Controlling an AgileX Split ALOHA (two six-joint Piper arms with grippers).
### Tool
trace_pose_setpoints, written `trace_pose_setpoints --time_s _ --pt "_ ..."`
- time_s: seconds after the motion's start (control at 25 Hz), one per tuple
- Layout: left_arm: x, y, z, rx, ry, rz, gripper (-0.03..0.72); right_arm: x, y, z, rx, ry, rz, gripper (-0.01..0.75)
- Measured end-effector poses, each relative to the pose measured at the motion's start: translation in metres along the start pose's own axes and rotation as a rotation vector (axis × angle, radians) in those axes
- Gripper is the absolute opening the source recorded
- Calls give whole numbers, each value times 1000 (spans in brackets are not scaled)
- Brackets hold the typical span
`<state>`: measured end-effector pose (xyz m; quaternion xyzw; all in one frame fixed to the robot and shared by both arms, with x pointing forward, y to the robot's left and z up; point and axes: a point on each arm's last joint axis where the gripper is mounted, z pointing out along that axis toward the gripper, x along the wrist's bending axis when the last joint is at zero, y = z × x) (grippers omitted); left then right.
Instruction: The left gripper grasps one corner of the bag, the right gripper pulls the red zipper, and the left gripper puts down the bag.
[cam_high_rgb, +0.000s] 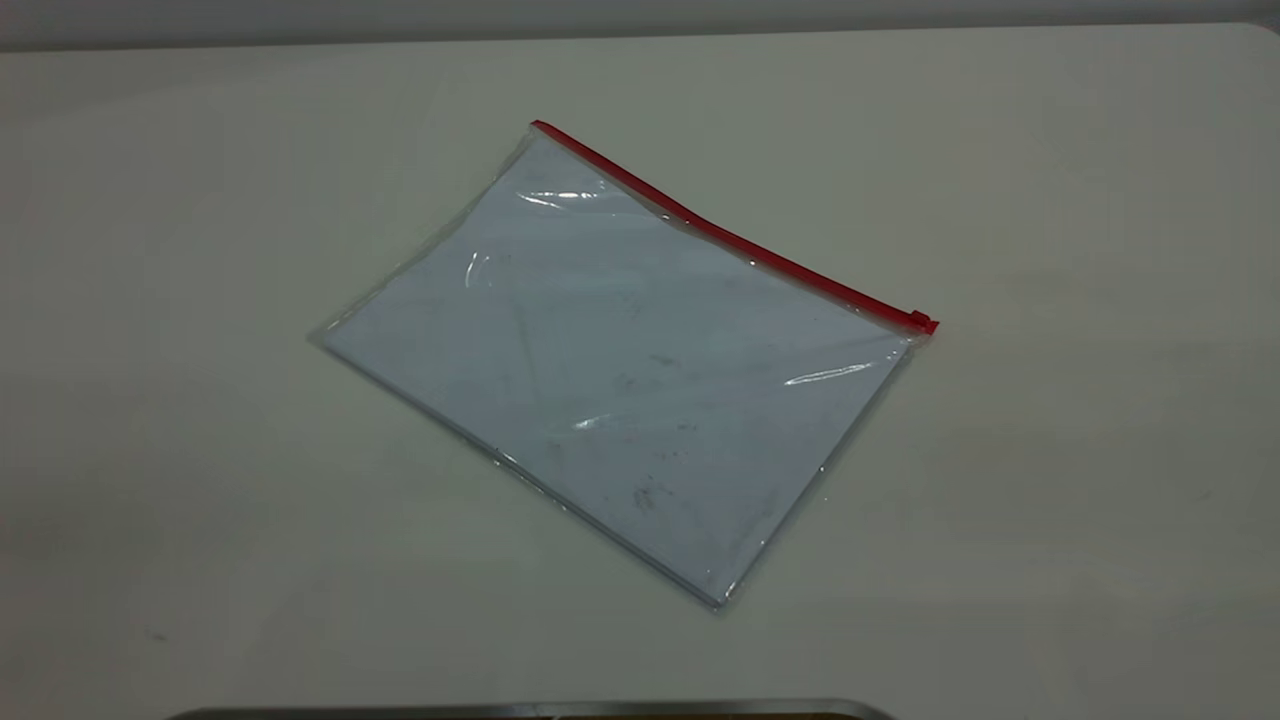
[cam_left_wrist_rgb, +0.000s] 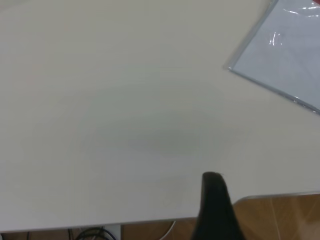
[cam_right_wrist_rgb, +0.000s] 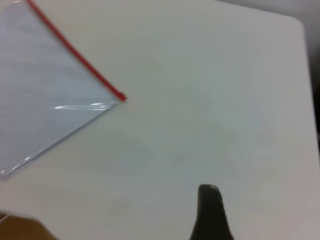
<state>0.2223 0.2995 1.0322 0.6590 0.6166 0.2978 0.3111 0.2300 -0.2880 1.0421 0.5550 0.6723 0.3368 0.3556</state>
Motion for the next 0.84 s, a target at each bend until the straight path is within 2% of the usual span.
trace_pose_setpoints --time_s 0.36,0.84 --pt "0 0 0 0 0 0 586 -9 -2 0 10 -97 115 575" --pt "0 0 0 0 0 0 586 -9 -2 0 11 -101 122 575"
